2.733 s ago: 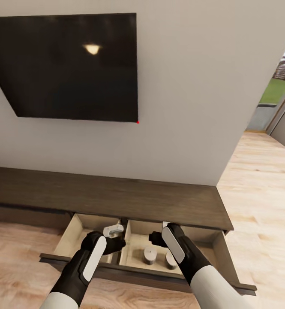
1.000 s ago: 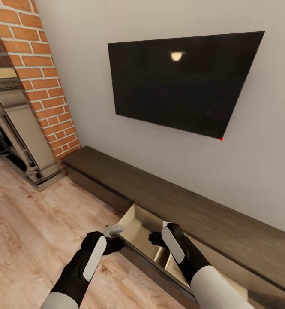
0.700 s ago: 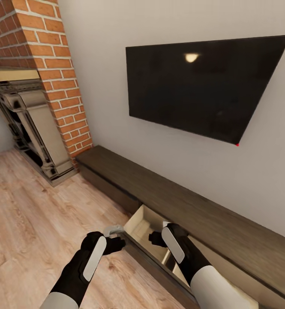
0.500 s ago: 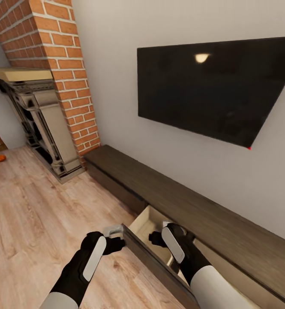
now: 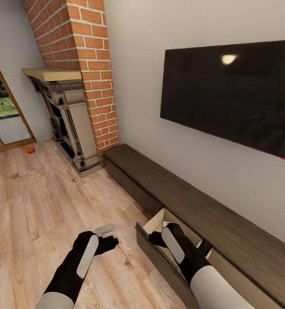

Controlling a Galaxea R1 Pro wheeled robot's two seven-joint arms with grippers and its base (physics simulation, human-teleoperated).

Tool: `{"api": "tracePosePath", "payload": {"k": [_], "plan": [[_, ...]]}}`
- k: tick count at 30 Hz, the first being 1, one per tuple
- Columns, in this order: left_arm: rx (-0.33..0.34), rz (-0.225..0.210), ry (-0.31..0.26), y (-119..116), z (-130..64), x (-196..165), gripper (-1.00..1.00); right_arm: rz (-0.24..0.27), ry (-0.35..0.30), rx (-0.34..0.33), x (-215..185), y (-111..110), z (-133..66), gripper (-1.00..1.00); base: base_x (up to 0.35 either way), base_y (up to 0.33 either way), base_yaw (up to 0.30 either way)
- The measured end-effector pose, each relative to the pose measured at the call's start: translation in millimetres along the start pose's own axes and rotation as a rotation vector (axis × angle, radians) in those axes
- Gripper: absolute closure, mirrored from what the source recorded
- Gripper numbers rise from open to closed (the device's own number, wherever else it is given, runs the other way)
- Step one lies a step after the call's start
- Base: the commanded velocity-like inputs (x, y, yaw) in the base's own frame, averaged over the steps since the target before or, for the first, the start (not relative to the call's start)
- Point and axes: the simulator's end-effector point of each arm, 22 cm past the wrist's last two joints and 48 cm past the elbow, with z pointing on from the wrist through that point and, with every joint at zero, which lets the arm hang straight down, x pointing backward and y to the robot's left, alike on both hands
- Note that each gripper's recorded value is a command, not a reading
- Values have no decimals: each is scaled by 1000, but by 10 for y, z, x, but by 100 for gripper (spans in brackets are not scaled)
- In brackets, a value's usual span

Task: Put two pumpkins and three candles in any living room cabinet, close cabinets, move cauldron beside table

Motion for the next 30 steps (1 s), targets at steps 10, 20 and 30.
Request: {"api": "tracePosePath", "payload": {"k": [10, 20, 30], "plan": [[-129, -58, -27, 1037, -96, -263, -100, -9, -4, 1, -8, 15, -21, -100, 0, 0, 290], [-312, -219, 82, 2584, -156, 107, -100, -12, -7, 3, -11, 17, -36, -100, 36, 0, 288], [-282, -233, 69, 2678, -159, 91, -100, -76, -10, 14, 92, 93, -53, -100, 265, 4, 258]]}}
